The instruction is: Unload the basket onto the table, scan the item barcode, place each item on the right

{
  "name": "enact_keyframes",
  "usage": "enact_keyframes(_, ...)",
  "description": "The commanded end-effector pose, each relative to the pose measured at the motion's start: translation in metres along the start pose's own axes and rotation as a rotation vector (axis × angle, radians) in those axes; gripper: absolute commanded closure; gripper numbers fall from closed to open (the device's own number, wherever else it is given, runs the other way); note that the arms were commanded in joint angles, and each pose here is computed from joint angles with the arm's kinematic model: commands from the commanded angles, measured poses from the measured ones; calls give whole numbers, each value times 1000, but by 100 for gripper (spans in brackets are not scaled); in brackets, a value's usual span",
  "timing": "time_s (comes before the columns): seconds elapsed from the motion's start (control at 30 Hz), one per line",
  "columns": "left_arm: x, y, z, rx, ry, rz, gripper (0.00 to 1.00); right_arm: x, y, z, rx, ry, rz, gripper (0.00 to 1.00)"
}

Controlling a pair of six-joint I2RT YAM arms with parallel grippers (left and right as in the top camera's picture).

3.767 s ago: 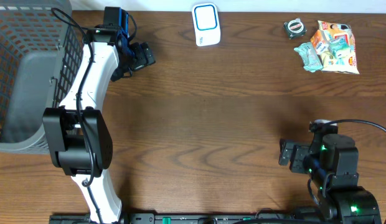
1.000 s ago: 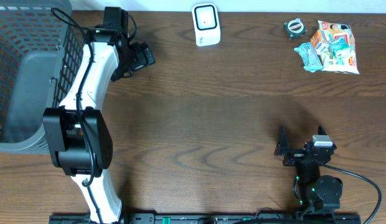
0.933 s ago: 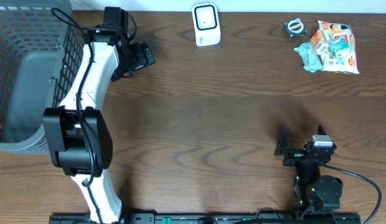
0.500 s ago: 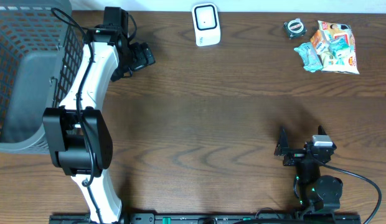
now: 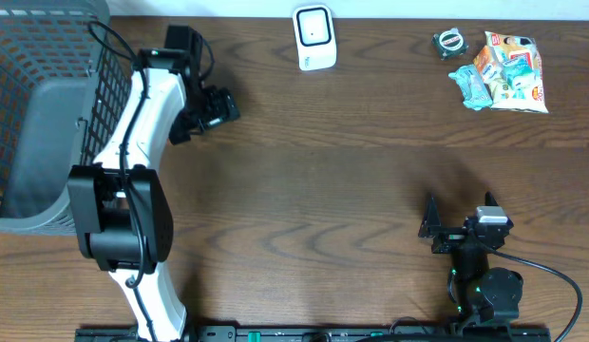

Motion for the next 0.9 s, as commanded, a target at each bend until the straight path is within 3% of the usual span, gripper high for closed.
enact_keyframes(0.0, -10, -20, -18, -30, 134, -105, 2, 0, 0, -1, -4, -15, -3, 1)
enact_keyframes(0.23, -38, -56, -37, -66, 445, -309, 2, 0, 0, -1, -4, -15, -3, 1)
enact_keyframes(0.47, -99, -83, -13, -79, 459, -453, 2, 0, 0, -1, -4, -15, -3, 1)
enact_keyframes(0.67, -171, -86, 17, -67, 572, -593, 2, 0, 0, -1, -4, -15, -3, 1)
enact_keyframes(0.87, -228, -76, 50, -63, 520, -738, 2, 0, 0, -1, -4, -15, -3, 1)
Point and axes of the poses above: each gripper's point midway between its finger pads, its own y axis out along the fingers, its own z axis along the line the jaws close on, x = y × z, the point moved 10 cm from there along -y, back along the fingers, and after that the axes turned 11 degrees about y, right-handed, at the moved point
